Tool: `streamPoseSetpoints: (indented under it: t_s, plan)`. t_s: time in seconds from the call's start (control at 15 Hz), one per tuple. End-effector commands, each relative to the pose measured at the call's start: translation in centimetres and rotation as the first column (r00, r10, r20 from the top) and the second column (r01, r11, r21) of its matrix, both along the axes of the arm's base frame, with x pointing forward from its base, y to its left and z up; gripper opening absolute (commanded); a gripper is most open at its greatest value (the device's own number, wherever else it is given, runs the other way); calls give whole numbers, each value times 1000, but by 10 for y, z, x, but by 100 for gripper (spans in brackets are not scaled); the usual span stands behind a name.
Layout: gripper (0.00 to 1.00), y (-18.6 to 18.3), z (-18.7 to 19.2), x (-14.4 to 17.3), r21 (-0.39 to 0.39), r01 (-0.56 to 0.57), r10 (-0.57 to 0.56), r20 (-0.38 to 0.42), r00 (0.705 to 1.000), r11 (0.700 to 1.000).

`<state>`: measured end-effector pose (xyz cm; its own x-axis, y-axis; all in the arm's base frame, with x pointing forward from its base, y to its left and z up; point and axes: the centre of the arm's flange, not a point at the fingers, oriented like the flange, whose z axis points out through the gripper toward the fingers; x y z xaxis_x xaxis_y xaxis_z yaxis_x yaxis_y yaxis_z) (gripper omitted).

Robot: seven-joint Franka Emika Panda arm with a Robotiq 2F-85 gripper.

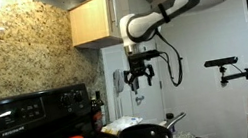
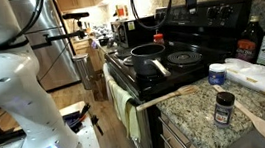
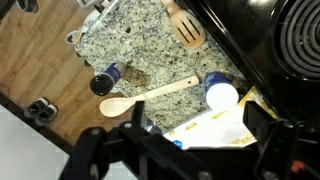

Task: Remove the lid from the pot on the stove, pick up the wooden spoon from the right side of the countertop and put it inside the pot

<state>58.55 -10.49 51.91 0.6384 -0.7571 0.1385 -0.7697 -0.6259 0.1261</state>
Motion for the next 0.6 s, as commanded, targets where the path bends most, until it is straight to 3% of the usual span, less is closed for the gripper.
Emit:
streamPoseSetpoints:
  t_s: [0.0, 0.33, 0.4, 0.53]
  plan:
    - [100, -35, -25, -3, 32, 195, -195, -11, 981, 980]
    - [100, -81, -77, -9, 71, 441, -434, -95, 896, 895]
    - [100, -76, -60, -10, 41, 359, -355, -69, 932, 933]
    - [100, -85, -77, -11, 49, 404, -398, -95, 912, 913]
